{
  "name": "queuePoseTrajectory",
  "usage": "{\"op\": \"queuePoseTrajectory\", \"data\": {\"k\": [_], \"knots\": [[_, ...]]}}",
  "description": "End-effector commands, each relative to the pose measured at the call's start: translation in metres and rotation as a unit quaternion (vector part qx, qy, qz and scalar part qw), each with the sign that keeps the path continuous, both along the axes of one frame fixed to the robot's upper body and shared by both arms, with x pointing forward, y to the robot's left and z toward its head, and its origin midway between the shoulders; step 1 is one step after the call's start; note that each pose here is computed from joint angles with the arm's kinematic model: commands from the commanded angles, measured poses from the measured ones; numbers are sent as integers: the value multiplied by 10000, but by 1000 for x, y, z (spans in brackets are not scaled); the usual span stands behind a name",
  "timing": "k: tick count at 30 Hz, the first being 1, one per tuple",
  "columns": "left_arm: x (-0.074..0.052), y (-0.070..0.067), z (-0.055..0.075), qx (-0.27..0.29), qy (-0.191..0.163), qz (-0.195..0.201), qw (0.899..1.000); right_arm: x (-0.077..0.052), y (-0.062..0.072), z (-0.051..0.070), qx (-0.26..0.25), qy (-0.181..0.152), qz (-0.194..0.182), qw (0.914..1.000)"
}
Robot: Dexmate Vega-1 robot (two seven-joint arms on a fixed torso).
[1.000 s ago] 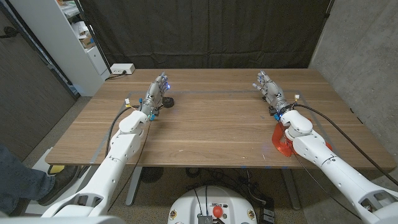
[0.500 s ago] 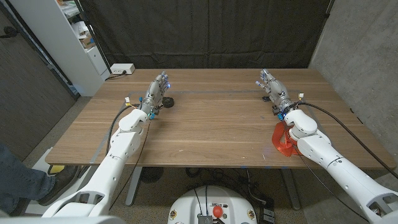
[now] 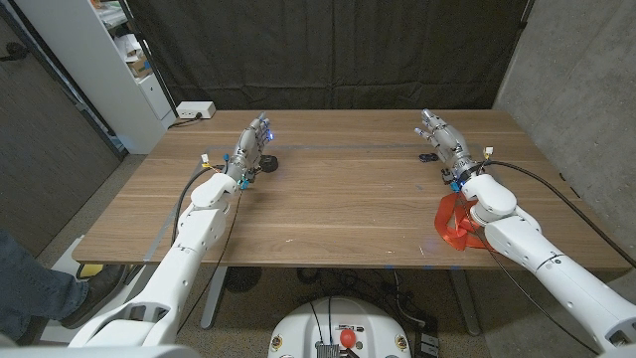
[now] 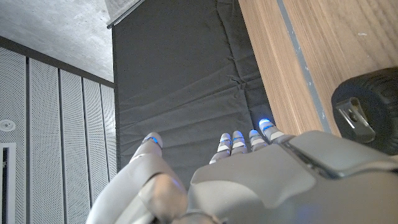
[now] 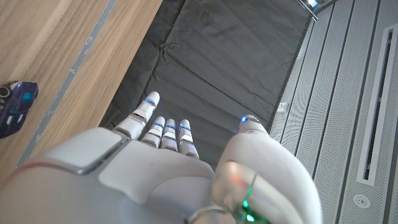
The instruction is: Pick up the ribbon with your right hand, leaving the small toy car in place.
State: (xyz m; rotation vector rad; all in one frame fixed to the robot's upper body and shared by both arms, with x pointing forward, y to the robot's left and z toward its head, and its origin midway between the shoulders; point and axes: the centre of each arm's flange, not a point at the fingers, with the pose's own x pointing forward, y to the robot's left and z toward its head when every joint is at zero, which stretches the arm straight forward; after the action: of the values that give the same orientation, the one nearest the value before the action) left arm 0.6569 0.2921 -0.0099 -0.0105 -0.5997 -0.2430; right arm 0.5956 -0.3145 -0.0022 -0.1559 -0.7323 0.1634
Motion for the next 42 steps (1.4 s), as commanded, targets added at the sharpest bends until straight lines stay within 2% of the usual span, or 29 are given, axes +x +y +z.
{"op": "queuePoseTrajectory", "data": {"k": [1,23,42], "knots": [[4,-2,4,47,-4,-31,10000,-12,-7,-1,-176,-81,-266,9995],[5,-2,1,57,36,-66,10000,-38,-19,-5,-421,-261,-769,9958],[-5,0,2,124,0,-44,9999,-52,-21,-8,-515,-381,-809,9947]]}}
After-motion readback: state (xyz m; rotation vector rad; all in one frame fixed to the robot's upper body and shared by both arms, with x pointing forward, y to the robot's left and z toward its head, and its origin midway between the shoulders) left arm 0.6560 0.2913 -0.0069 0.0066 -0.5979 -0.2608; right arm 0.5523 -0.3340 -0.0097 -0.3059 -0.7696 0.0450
